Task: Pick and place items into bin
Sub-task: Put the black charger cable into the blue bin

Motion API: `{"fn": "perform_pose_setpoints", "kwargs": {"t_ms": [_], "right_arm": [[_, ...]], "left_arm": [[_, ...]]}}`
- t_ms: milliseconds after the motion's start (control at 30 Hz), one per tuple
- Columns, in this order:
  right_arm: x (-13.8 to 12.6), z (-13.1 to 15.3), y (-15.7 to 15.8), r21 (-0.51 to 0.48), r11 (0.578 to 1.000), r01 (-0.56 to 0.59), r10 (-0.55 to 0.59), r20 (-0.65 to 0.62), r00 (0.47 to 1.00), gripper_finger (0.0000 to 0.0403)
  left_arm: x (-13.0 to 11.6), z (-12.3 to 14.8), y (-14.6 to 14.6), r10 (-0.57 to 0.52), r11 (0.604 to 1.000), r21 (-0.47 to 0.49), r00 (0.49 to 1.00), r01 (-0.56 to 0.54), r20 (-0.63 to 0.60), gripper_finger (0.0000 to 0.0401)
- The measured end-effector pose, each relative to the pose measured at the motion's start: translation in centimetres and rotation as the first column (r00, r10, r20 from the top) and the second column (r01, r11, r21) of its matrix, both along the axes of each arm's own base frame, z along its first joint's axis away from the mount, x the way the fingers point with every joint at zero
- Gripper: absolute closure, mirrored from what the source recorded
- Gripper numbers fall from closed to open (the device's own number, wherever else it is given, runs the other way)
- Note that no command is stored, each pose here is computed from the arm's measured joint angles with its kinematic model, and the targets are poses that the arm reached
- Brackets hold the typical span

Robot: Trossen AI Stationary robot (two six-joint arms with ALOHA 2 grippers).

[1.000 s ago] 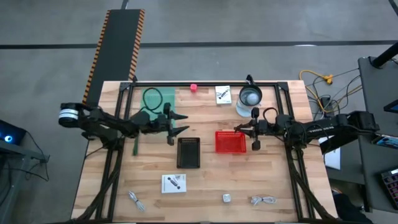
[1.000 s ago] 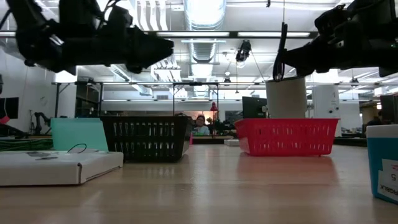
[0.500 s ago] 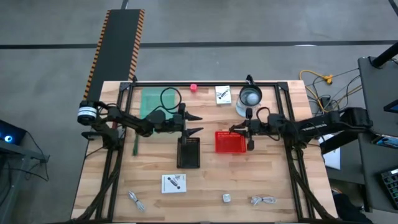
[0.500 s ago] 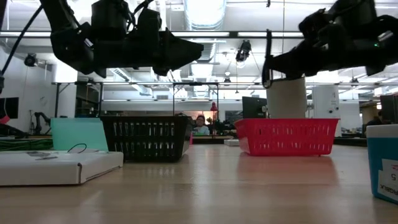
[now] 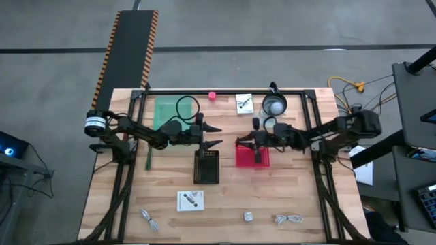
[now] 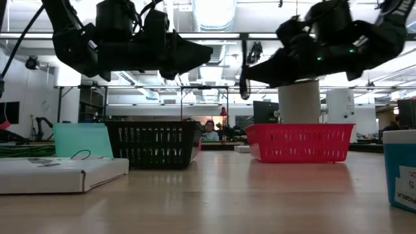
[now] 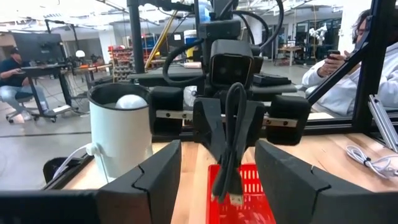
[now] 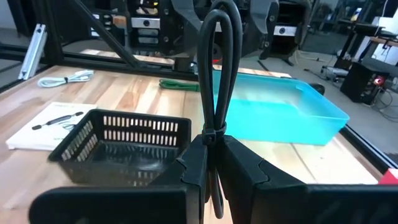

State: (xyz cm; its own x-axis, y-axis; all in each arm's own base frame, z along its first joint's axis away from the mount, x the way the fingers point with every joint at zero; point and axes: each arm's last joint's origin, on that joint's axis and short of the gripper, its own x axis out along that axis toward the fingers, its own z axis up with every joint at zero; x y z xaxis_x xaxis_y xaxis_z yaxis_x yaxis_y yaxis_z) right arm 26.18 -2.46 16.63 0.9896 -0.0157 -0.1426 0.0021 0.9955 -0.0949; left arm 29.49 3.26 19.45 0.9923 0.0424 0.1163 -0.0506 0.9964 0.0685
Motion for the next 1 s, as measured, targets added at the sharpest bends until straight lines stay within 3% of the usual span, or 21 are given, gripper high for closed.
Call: {"fn": "perform_pose_setpoints", "kwargs": {"t_ms": [300, 1000], "right_arm": [[2.4, -0.3, -0.2, -0.006, 1.000, -0.001, 0.001, -0.014, 1.000, 0.0374], [5.1, -0.9, -0.5, -0.003, 1.000, 0.000, 0.000, 0.038, 0.999, 0.0374]], "left_arm": [[0.0, -0.1, -0.1, -0.015, 1.000, -0.003, 1.000, 0.015, -0.012, 0.0211], [0.0, -0.1, -0.3, -0.043, 0.999, -0.003, 0.999, 0.043, -0.014, 0.0211]]}}
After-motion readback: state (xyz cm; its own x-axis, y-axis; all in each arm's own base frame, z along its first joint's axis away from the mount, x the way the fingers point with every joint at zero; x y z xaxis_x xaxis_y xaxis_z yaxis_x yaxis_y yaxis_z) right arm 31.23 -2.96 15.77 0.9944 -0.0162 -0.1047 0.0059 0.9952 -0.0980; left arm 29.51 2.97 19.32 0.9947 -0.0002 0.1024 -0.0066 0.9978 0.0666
